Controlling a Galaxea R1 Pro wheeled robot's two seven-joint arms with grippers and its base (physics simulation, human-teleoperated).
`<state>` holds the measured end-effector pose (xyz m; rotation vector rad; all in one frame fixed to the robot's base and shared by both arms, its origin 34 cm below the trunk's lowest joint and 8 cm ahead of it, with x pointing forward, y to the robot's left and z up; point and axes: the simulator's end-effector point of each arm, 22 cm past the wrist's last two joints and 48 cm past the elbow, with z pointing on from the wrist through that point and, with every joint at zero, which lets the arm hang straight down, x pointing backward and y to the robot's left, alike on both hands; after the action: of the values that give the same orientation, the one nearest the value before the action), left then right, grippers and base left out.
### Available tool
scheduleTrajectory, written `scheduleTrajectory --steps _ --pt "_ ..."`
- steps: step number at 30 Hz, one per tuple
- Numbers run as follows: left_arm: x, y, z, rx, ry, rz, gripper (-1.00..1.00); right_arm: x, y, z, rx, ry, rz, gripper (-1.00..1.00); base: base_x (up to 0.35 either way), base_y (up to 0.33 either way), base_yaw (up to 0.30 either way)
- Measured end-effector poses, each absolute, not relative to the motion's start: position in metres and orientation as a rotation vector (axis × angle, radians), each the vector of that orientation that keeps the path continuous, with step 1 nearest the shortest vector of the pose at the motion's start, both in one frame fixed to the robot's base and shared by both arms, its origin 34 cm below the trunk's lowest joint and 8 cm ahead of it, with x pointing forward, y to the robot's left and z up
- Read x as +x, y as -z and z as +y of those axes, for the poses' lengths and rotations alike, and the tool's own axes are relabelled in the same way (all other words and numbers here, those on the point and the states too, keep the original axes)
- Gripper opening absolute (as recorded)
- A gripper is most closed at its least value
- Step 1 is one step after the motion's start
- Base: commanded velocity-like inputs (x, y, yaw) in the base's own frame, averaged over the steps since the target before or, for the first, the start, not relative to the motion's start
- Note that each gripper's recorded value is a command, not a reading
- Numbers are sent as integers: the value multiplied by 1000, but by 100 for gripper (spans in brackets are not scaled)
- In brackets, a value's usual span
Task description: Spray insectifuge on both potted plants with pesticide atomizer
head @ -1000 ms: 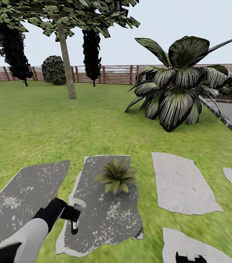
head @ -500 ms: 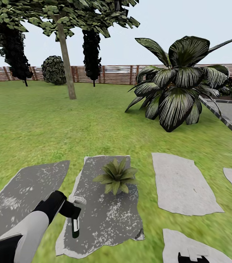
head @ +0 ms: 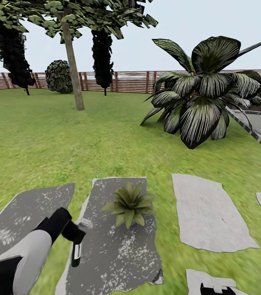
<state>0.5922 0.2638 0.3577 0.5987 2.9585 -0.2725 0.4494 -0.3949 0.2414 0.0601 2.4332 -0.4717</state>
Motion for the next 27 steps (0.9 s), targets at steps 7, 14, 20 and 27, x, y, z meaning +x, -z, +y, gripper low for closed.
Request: scheduleTrajectory --steps 7,14,20,27 --pt "593 -370 274 640 318 2961 -100 449 -241 -395 60 472 2433 100 0 0 0" --pt "603 -379 275 641 300 2932 -100 449 -242 -395 60 472 2433 100 233 0 0" --pt "603 -378 272 643 305 2930 -100 449 -242 -395 60 472 2433 100 321 -45 0" --pt "602 -378 270 648 308 2931 -100 449 -242 -395 60 472 2433 100 252 -177 0"
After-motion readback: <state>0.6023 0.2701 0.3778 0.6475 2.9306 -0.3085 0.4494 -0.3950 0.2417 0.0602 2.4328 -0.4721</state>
